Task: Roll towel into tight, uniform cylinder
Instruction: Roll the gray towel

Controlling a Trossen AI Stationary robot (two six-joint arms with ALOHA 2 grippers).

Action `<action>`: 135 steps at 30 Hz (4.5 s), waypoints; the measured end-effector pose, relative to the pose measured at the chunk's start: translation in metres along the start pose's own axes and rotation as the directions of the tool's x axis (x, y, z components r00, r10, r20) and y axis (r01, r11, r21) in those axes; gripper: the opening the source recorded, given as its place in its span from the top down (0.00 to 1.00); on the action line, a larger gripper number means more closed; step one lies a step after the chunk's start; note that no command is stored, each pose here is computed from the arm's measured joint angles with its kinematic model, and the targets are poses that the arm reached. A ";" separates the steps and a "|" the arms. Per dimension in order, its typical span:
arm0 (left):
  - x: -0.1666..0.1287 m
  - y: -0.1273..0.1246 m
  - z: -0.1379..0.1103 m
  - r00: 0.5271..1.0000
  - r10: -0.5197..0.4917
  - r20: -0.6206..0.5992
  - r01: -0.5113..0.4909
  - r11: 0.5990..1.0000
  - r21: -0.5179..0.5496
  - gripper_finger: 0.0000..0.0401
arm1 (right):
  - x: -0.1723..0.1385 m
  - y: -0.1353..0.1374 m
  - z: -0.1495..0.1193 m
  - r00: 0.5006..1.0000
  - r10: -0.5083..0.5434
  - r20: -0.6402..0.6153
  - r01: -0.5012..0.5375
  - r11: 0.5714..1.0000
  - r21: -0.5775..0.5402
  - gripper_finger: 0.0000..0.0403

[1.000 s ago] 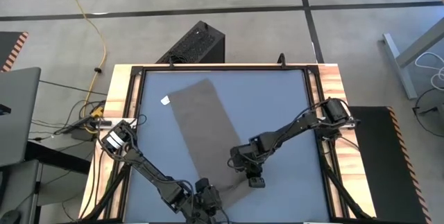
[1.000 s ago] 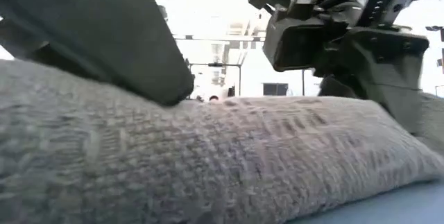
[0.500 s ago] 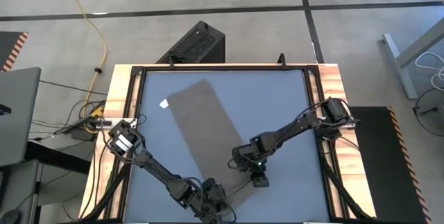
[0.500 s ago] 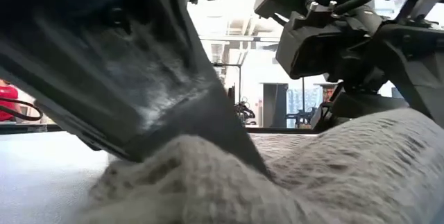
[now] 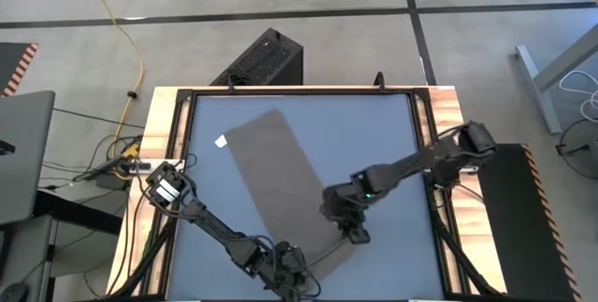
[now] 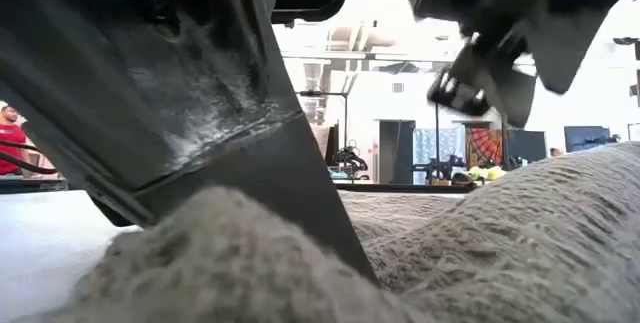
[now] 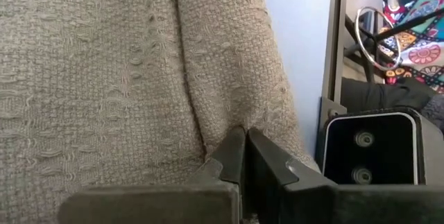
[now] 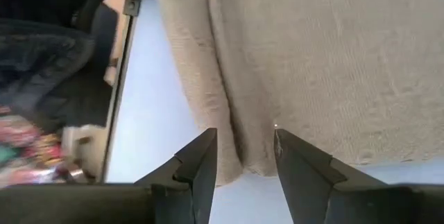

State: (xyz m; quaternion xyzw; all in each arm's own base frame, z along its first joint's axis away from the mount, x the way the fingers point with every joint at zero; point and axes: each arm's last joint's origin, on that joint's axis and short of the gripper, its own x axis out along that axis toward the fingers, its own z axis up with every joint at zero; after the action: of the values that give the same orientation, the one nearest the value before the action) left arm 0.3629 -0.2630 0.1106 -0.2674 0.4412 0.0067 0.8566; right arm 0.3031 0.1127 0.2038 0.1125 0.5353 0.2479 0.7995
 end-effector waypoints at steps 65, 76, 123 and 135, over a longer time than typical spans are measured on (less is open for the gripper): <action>-0.027 -0.017 0.005 0.997 -0.045 0.058 0.036 0.989 0.142 1.00 | 0.063 -0.007 -0.052 0.999 0.030 -0.023 -0.024 0.979 0.204 0.92; -0.062 -0.045 -0.001 0.948 -0.035 0.317 -0.059 0.958 0.281 0.89 | 0.056 -0.027 -0.047 1.000 -0.006 -0.003 0.007 0.963 0.270 0.91; -0.014 -0.030 -0.010 0.958 0.241 0.159 -0.274 0.932 0.239 0.58 | 0.051 -0.036 -0.043 1.000 0.012 0.012 -0.016 0.930 0.367 0.89; -0.014 -0.036 -0.006 0.982 0.150 0.110 -0.164 0.979 0.123 0.96 | 0.052 -0.034 -0.041 0.999 0.022 0.042 -0.035 0.942 0.335 0.81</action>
State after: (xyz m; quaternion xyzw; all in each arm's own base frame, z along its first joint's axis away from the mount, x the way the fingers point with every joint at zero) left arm 0.3587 -0.2940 0.1344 -0.1738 0.4168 0.0586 0.8903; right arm 0.2911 0.1070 0.1308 0.2593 0.5531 0.1627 0.7748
